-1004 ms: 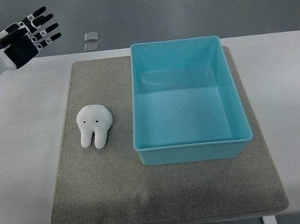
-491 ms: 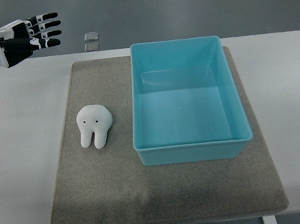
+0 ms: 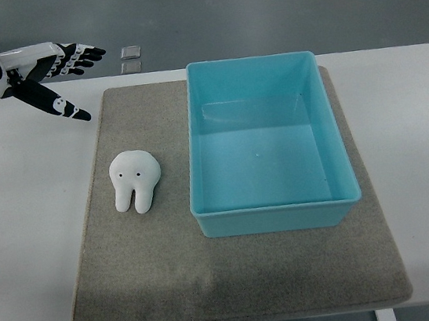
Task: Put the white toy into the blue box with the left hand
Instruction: 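Reach the left hand down toward the white tooth toy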
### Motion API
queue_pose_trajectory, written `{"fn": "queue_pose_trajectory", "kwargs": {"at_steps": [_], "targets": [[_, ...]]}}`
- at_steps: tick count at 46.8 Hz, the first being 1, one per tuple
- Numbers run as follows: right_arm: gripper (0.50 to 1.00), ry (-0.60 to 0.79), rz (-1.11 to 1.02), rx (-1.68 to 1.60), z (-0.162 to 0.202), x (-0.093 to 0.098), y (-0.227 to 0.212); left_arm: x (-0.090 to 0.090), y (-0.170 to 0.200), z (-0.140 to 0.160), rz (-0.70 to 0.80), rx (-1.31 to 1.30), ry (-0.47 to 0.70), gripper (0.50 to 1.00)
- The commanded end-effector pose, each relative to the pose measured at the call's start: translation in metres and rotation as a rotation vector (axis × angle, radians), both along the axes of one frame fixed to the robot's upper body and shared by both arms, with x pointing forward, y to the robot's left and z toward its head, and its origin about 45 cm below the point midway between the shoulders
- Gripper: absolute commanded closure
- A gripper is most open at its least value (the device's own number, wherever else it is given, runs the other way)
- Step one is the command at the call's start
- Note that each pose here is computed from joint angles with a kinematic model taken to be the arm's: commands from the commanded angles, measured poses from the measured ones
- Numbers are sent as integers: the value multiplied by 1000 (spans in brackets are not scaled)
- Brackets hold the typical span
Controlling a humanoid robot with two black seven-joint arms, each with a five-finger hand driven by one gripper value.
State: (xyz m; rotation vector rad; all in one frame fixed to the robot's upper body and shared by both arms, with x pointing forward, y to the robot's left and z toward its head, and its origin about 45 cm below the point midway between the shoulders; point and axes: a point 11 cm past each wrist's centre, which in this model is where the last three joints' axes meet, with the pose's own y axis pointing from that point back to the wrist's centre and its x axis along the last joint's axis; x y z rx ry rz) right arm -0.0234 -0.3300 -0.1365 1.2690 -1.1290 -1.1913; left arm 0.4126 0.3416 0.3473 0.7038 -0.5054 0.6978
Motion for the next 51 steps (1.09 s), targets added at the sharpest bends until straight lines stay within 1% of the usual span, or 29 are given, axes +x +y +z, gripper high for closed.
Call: {"fn": "queue_pose_trajectory", "kwargs": {"at_steps": [1, 11, 21, 25, 34, 42, 48, 51], "targets": [[564, 0, 0, 0, 0, 0, 0, -8, -5, -3, -44, 37, -5, 508], [564, 1, 0, 0, 0, 0, 0, -17, -15, -14, -116, 127, -29, 516], [564, 0, 0, 0, 0, 0, 0, -24, -22, -29, -142, 219, -107, 519], [564, 0, 0, 0, 0, 0, 0, -28, -27, -35, -161, 239, -118, 519], [564, 0, 0, 0, 0, 0, 0, -29, -29, -36, -168, 244, -122, 519], [564, 0, 0, 0, 0, 0, 0, -28, -35, -43, -189, 263, -124, 519], [564, 0, 0, 0, 0, 0, 0, -29, -45, -59, -203, 286, -151, 519], [564, 0, 0, 0, 0, 0, 0, -29, -47, -62, -199, 285, -165, 519]]}}
